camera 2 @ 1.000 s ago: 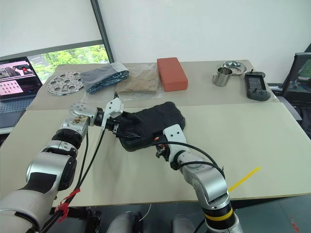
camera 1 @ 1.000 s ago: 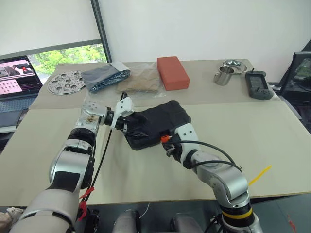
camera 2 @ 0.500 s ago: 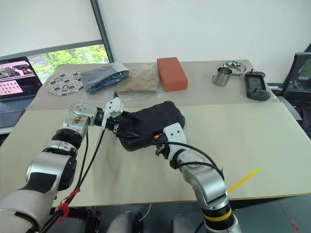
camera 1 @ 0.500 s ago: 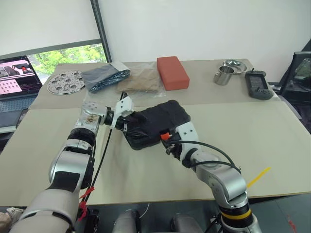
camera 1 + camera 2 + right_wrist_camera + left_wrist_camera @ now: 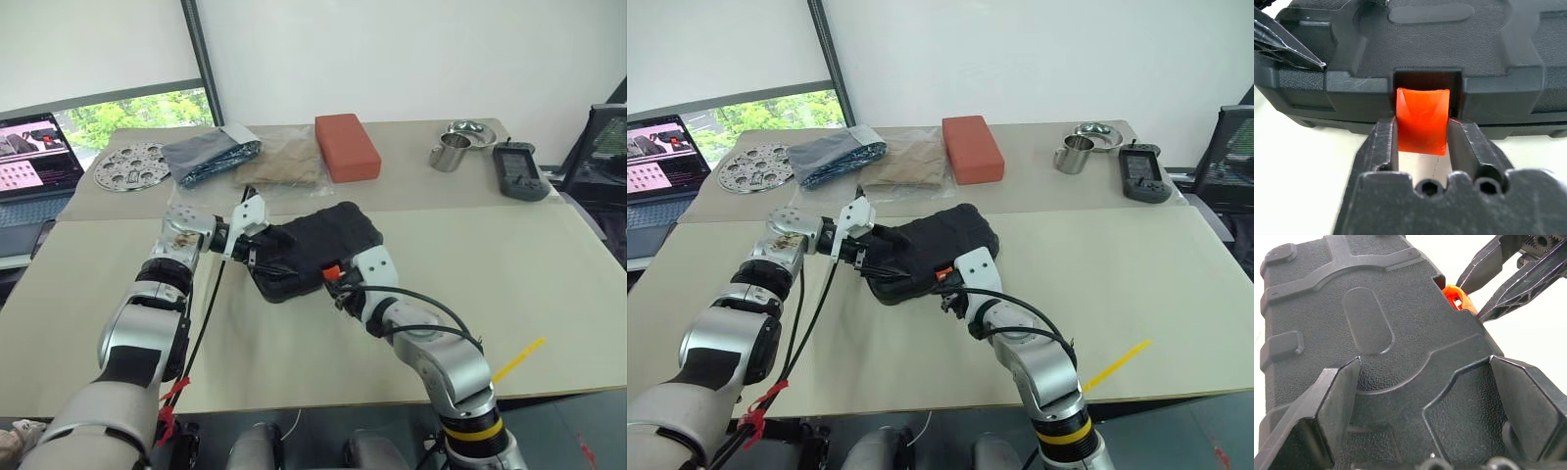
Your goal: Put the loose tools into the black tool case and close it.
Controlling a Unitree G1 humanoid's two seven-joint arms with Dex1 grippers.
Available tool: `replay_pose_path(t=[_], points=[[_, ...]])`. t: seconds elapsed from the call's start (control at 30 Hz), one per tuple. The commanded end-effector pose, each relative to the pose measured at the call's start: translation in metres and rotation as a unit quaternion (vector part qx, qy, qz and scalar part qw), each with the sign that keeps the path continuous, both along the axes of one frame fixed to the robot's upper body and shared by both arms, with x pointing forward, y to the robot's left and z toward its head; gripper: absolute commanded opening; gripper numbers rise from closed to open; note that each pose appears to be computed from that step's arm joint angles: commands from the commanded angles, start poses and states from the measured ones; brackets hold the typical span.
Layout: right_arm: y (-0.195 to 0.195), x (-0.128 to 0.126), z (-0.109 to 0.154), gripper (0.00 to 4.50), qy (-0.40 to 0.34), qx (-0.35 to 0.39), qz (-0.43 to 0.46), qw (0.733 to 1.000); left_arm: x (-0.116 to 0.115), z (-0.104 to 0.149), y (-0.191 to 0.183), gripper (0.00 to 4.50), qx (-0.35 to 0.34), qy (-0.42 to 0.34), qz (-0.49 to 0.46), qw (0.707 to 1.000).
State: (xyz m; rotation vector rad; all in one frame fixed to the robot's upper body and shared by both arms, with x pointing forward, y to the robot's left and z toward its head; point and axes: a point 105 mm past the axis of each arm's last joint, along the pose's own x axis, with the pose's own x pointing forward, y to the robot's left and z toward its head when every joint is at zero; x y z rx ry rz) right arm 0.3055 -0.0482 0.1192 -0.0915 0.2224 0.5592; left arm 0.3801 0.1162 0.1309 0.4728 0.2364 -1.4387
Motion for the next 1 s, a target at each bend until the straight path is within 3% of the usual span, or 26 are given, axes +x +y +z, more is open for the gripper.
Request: replay_pose_path(t=[0.03,0.07,0.3,0.4,0.67,1.0], points=[[0.005,-0.002,0.022,3.43,-0.046,0.017,0.013,0.999,-0.011,-0.036,0.006,4.50,0.045,0.053,0.000,0.998],[0.003,-0.004,0.021,3.61,-0.044,0.017,0.015,0.999,-0.011,-0.036,0.006,4.50,0.045,0.054,0.001,0.998],[-0.010,-0.016,0.025,3.61,-0.037,0.012,0.023,0.999,-0.012,-0.037,0.007,4.50,0.045,0.055,0.002,0.998],[-0.016,-0.022,0.021,2.98,-0.027,0.003,0.026,0.999,-0.012,-0.038,0.007,4.50,0.044,0.055,0.002,0.998],[-0.013,-0.023,0.010,0.18,0.001,-0.013,0.032,0.999,-0.012,-0.039,0.005,4.50,0.041,0.057,0.002,0.998],[-0.009,-0.013,0.006,0.08,0.000,-0.028,0.019,0.999,-0.012,-0.039,0.007,4.50,0.043,0.057,0.005,0.997]])
